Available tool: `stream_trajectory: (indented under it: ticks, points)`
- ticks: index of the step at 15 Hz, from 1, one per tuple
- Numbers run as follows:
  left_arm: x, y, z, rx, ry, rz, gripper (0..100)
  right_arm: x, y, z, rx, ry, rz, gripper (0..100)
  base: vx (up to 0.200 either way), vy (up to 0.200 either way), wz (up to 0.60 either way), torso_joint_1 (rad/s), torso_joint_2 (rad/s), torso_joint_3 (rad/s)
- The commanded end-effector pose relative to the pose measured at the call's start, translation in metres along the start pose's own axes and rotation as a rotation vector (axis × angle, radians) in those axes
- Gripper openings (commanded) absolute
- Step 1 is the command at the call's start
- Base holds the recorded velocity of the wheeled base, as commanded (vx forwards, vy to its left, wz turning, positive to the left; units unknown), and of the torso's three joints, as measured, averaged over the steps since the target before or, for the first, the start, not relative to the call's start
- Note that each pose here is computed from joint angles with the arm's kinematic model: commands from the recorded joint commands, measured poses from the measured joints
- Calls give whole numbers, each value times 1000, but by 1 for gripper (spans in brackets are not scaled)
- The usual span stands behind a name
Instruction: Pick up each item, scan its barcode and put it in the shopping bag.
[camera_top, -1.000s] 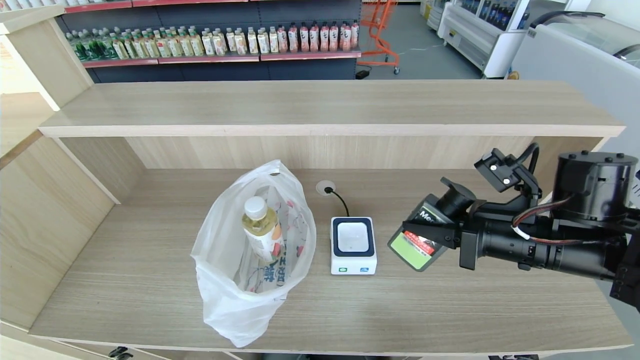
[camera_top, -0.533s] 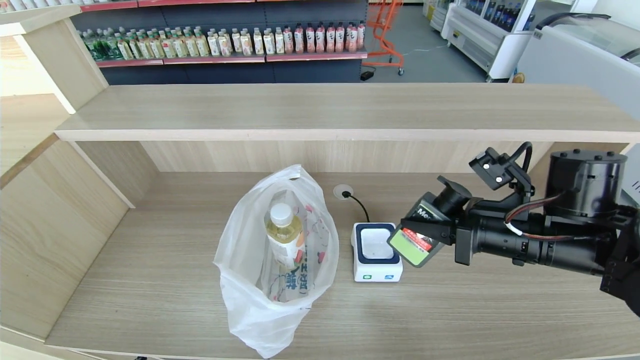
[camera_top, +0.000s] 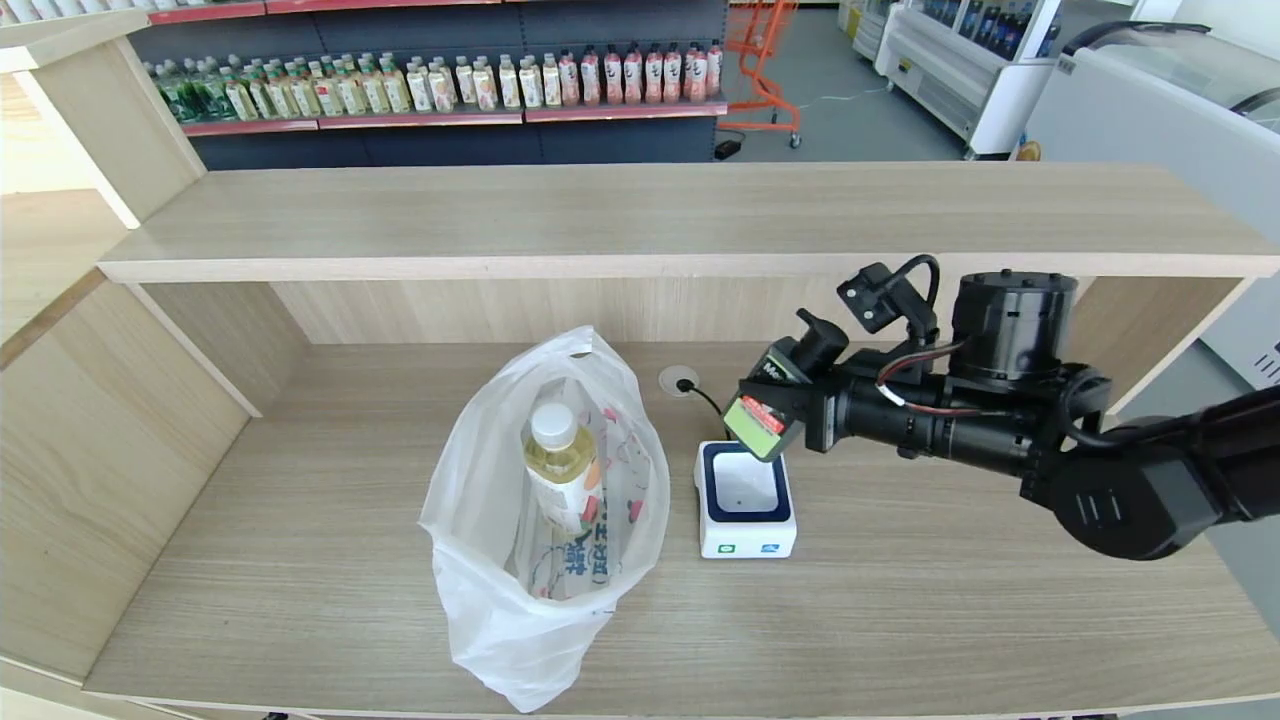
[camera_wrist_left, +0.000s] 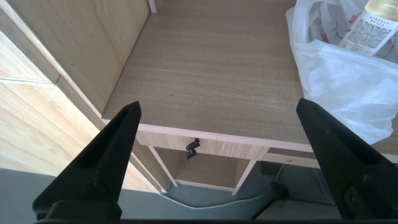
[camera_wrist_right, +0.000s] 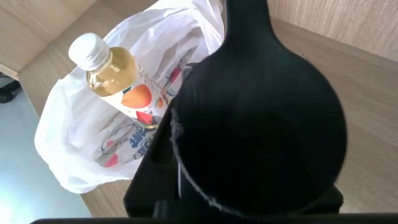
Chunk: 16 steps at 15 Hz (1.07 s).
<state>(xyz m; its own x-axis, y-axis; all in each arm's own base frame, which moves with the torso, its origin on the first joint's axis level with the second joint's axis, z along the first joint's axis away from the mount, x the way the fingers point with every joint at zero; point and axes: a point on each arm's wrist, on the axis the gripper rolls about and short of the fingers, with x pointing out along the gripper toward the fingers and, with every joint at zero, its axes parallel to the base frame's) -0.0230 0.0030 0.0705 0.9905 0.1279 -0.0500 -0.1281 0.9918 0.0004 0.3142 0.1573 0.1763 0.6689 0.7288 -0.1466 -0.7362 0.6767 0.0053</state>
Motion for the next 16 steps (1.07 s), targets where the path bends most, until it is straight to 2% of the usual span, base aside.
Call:
stream_trajectory:
  ticks: [1,4,7,11,13,16]
  points:
    - [0,0,0,-1,0,1,100,42,-1,-25,-23,-5,33,0,0,0,0,0,0,0]
    - [0,0,0,0,0,1,100,60,-2,-34,-28,-45,86,0,0,0,0,0,0,0]
    - [0,0,0,0,0,1,100,74,-5,-52,-14,-14,95,0,0,0,0,0,0,0]
    - [0,0,0,-1,0,1,100,115,8,-61,43,-36,156,0,0,0,0,0,0,0]
    - [0,0,0,-1,0,1,100,133,13,-62,32,-61,179,0,0,0,0,0,0,0]
    - [0,0,0,-1,0,1,100,160,24,-77,21,-70,231,0,0,0,0,0,0,0]
